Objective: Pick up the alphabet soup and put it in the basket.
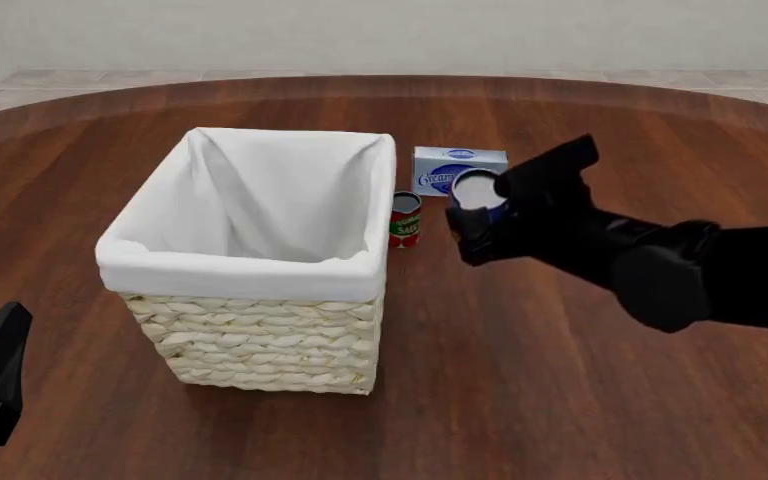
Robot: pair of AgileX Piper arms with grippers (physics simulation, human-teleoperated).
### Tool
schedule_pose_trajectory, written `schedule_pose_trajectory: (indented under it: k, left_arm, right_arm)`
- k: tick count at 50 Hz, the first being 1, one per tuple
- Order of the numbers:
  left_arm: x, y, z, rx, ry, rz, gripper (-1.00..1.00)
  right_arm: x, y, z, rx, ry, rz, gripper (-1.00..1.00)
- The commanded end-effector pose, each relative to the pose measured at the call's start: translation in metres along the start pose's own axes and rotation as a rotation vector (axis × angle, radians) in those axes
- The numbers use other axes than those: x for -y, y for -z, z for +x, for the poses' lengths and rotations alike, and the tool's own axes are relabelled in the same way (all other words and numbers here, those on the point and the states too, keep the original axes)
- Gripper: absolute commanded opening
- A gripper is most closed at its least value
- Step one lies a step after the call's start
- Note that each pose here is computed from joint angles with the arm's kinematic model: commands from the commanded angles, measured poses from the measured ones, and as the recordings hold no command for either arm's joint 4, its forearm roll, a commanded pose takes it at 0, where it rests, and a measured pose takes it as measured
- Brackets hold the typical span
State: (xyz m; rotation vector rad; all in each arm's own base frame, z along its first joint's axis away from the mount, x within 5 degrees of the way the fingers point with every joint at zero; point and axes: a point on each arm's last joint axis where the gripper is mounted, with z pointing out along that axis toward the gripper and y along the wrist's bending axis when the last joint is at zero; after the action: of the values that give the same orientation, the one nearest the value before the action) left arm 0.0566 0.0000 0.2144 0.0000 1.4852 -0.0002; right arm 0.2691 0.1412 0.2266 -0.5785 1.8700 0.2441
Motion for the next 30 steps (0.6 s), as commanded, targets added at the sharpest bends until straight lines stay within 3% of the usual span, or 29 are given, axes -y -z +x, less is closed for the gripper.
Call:
schedule_pose_trajectory:
  k: [1, 30]
  left_arm:
    - [0.0, 0.0, 0.0, 0.0, 0.0, 0.0, 1.0]
    - [0.0, 0.0, 0.0, 0.0, 0.0, 0.0, 1.0]
  right_arm:
    - [0.0, 0.008, -0.015, 0.033, -0.009, 0.0, -1.0]
    - [-0.003, 0.031, -0.047, 0.108, 0.048, -0.011, -1.0]
